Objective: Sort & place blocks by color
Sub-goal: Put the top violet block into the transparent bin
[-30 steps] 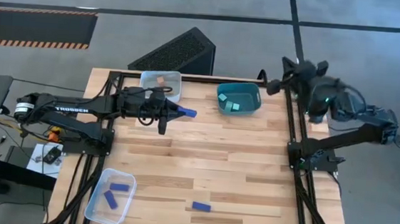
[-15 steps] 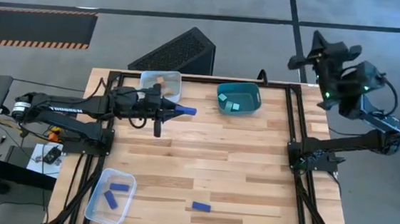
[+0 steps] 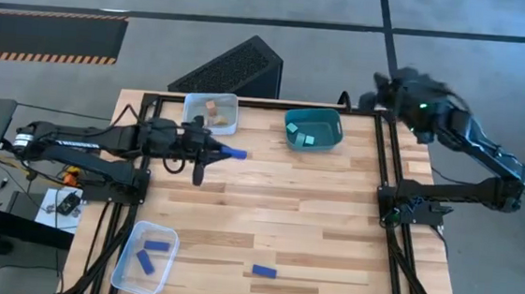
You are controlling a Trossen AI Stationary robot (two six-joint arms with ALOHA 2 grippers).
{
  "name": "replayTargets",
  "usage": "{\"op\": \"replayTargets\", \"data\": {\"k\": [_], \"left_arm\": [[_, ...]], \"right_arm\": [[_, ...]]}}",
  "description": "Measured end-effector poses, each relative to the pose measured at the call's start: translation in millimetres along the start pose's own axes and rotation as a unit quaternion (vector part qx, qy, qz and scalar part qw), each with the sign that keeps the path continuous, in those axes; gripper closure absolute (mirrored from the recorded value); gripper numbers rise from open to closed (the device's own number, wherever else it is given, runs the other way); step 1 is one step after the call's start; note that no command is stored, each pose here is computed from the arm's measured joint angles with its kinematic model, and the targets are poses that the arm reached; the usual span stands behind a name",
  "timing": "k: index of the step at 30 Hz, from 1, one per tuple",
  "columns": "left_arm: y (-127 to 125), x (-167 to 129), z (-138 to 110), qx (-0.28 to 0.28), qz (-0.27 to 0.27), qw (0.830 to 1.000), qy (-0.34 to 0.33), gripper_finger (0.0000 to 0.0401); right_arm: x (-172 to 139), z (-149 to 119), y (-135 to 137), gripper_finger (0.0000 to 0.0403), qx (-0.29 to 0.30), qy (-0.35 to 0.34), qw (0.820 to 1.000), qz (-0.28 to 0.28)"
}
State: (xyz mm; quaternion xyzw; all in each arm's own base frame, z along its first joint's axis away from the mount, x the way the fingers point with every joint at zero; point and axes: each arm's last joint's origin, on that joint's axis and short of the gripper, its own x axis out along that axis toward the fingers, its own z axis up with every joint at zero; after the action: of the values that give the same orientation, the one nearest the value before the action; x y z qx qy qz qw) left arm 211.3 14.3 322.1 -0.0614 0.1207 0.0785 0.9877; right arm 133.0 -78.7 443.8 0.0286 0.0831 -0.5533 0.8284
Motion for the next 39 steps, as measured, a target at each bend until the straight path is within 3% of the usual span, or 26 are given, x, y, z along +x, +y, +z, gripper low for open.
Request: {"op": "replayTargets", "data": {"k": [4, 8, 11, 17, 21, 24, 28, 34, 39], "left_arm": [[-5.8, -5.9, -17.3, -0.021, -0.005, 0.996, 0.087, 0.0371], [-15.6, -7.4, -29.4, -0.021, -0.014, 0.99, 0.141, 0.0371], [-22.6, -9.0, -34.1, -0.023, -0.012, 0.987, 0.158, 0.0371], [-37.2, -19.9, -35.4, -0.037, -0.042, 0.985, 0.165, 0.0371], [-47.9, -36.7, -36.8, -0.048, -0.066, 0.975, 0.209, 0.0371], [-59.6, -48.9, -43.6, -0.083, -0.119, 0.953, 0.267, 0.0371], [-83.0, -62.9, -65.8, -0.132, -0.205, 0.899, 0.363, 0.0371], [-114.6, -83.2, -112.0, -0.107, -0.229, 0.846, 0.47, 0.0371], [-128.1, -91.9, -129.4, -0.117, -0.229, 0.824, 0.505, 0.037]], "right_arm": [[10.4, -47.9, 17.8, 0.04, 0.027, 0.105, 0.992, 0.06], [15.6, -99.8, 46.6, 0.0401, 0.051, 0.151, 0.982, 0.104], [16.8, -132.4, 61.8, 0.0401, 0.114, 0.162, 0.972, 0.126], [18.3, -200.9, 109.9, 0.0402, 0.244, 0.19, 0.914, 0.261], [15.1, -229.2, 134.4, 0.0402, 0.26, 0.223, 0.899, 0.273], [14.4, -242.0, 151.3, 0.0402, 0.261, 0.242, 0.893, 0.276], [13.1, -251.7, 173.7, 0.0402, 0.262, 0.249, 0.885, 0.293], [15.9, -259.2, 202.9, 0.0402, 0.268, 0.257, 0.876, 0.308], [17.1, -256.9, 228.0, 0.0402, 0.27, 0.26, 0.868, 0.326]]}}
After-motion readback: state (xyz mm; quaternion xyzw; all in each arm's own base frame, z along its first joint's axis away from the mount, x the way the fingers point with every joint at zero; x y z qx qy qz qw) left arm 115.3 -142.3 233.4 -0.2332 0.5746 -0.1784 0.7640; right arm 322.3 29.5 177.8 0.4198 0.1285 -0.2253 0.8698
